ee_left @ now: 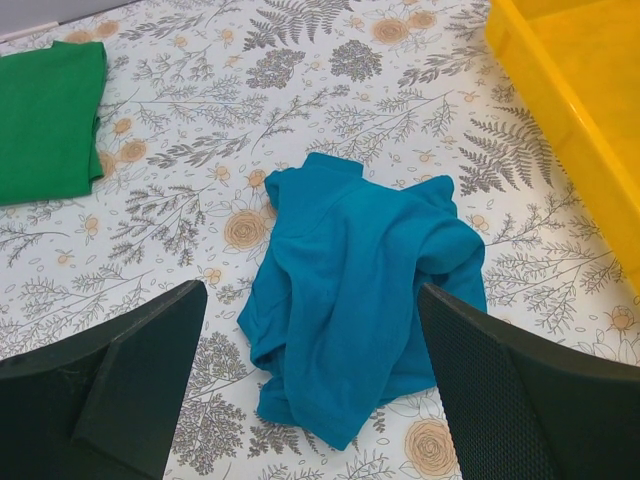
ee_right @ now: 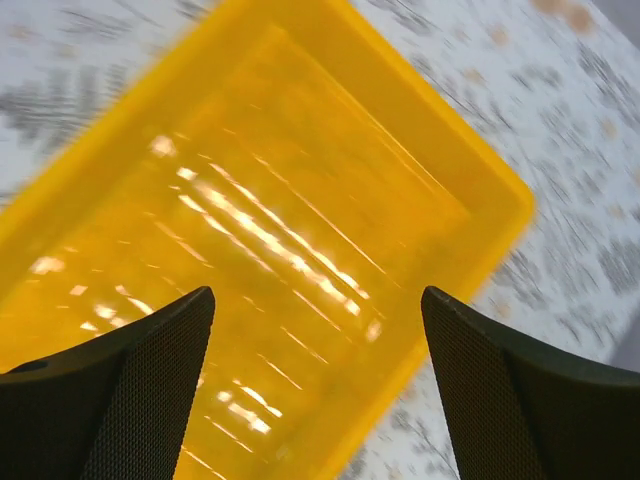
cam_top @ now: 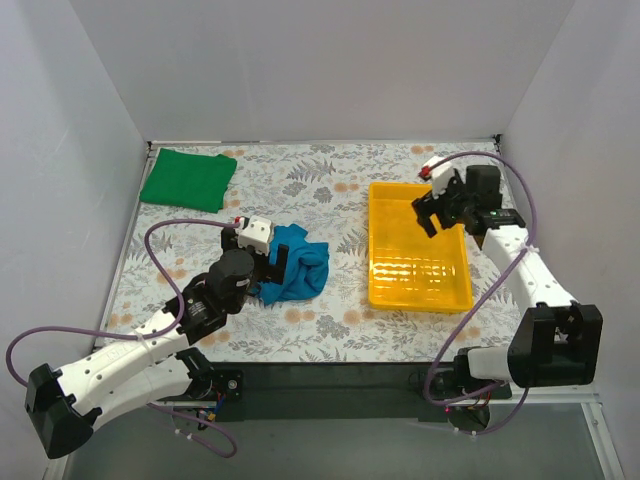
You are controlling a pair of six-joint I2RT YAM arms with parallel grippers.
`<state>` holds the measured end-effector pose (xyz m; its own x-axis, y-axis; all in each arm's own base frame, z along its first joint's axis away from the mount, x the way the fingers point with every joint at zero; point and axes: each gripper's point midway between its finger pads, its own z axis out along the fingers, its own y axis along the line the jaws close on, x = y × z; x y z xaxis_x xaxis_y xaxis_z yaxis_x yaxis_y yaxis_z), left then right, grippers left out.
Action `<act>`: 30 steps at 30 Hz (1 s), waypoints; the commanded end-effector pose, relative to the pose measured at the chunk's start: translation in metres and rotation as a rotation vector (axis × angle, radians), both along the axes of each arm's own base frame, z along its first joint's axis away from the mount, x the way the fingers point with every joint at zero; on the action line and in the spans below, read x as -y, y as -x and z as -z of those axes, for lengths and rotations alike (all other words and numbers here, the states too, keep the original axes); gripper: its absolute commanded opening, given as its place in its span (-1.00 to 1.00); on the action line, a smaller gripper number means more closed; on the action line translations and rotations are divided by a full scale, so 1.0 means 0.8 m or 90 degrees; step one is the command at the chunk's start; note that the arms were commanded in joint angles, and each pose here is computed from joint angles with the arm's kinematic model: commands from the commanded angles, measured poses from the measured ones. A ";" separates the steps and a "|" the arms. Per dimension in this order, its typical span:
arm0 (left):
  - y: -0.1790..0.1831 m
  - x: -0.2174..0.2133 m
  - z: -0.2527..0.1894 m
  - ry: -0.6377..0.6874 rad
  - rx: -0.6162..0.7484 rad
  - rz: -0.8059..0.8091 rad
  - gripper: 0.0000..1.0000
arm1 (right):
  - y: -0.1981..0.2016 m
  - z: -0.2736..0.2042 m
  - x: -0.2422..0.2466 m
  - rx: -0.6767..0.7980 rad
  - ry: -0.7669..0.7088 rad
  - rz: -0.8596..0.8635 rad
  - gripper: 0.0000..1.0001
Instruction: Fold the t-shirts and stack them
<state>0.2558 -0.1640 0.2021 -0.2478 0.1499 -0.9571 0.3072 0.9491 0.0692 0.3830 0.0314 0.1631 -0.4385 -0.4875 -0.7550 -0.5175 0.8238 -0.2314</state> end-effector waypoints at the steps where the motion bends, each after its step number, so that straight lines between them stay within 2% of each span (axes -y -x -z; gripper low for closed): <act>1: -0.002 -0.001 0.000 0.000 0.004 -0.003 0.72 | 0.048 0.006 -0.110 -0.033 -0.091 -0.188 0.81; 3: -0.001 -0.001 -0.002 0.002 0.005 -0.003 0.72 | 0.065 0.017 -0.158 -0.084 -0.139 -0.188 0.80; 5: 0.001 -0.001 -0.005 0.008 0.008 0.003 0.72 | 0.064 0.033 -0.189 -0.100 -0.141 -0.133 0.80; 6: 0.001 -0.001 -0.005 0.010 0.008 0.004 0.72 | 0.060 0.037 -0.194 -0.099 -0.135 -0.102 0.80; 7: 0.002 -0.003 -0.006 0.012 0.011 0.001 0.72 | 0.045 0.043 -0.187 -0.095 -0.127 -0.014 0.81; 10: 0.003 -0.006 -0.012 0.020 0.019 -0.003 0.72 | 0.032 0.059 -0.195 -0.107 -0.108 0.065 0.85; 15: 0.003 -0.008 -0.012 0.022 0.021 -0.007 0.72 | 0.024 0.084 -0.201 -0.128 -0.074 0.090 0.82; 18: 0.003 -0.007 -0.011 0.019 0.019 -0.006 0.72 | 0.023 0.102 -0.195 -0.138 -0.045 0.092 0.68; 21: 0.003 -0.006 -0.011 0.017 0.019 -0.004 0.72 | 0.026 0.117 -0.188 -0.146 -0.012 0.078 0.42; 22: 0.003 -0.006 -0.010 0.017 0.018 -0.003 0.72 | 0.025 0.118 -0.184 -0.140 0.007 0.072 0.25; 26: 0.003 -0.006 -0.012 0.019 0.020 -0.004 0.72 | 0.022 0.121 -0.159 -0.118 0.088 0.047 -0.15; 30: 0.003 -0.005 -0.013 0.021 0.020 0.000 0.72 | 0.027 0.126 -0.130 -0.145 0.192 -0.050 -0.32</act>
